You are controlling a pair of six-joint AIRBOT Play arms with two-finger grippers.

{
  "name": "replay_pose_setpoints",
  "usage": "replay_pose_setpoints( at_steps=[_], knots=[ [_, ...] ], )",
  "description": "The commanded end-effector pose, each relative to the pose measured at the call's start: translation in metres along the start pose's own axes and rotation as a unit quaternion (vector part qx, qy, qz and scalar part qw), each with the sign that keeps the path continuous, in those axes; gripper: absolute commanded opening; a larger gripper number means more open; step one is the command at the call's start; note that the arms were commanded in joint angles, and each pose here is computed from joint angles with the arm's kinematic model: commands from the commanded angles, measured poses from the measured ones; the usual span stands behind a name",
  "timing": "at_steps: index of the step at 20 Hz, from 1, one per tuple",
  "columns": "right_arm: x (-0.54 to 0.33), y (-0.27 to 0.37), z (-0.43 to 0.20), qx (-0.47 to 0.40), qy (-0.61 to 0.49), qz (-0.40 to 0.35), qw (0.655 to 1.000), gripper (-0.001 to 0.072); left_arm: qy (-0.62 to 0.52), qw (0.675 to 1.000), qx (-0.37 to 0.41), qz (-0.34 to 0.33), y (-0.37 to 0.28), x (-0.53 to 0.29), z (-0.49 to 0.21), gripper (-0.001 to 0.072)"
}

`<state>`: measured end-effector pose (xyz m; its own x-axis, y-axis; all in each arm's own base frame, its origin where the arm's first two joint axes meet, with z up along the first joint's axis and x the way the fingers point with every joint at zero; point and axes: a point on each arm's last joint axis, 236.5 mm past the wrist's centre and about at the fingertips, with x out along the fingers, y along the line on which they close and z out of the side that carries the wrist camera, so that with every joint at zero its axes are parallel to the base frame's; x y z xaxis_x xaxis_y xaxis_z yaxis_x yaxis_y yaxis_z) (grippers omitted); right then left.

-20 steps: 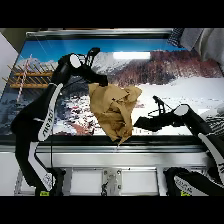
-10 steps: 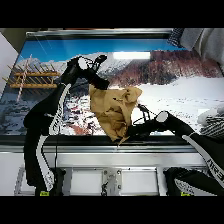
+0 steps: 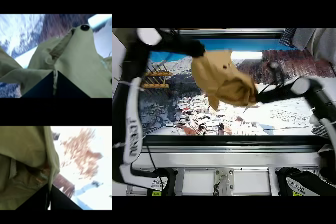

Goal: Fold the clothes and pants, and hang the long-sleeved shirts on hangers.

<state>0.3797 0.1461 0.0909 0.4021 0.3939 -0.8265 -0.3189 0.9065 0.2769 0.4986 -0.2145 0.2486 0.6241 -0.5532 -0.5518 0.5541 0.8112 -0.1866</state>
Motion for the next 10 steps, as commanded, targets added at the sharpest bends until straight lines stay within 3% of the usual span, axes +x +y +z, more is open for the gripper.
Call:
replay_pose_setpoints(
  at_steps=[1, 5, 10],
  knots=[
    [-0.155, 0.002, 0.086, -0.064, -0.143, -0.091, 0.983, 0.0021, -0.161, 0.985, 0.055, 0.013, -0.057, -0.142, 0.076, 0.0030],
    [-0.257, 0.037, 0.114, -0.062, -0.276, -0.086, 0.955, 0.0020, -0.160, 0.983, 0.089, -0.006, -0.105, -0.210, 0.052, 0.0030],
    [-0.199, 0.038, 0.080, -0.058, -0.194, -0.069, 0.977, 0.0020, -0.010, 1.000, 0.017, 0.005, -0.080, -0.141, -0.078, 0.0031]
  ],
)
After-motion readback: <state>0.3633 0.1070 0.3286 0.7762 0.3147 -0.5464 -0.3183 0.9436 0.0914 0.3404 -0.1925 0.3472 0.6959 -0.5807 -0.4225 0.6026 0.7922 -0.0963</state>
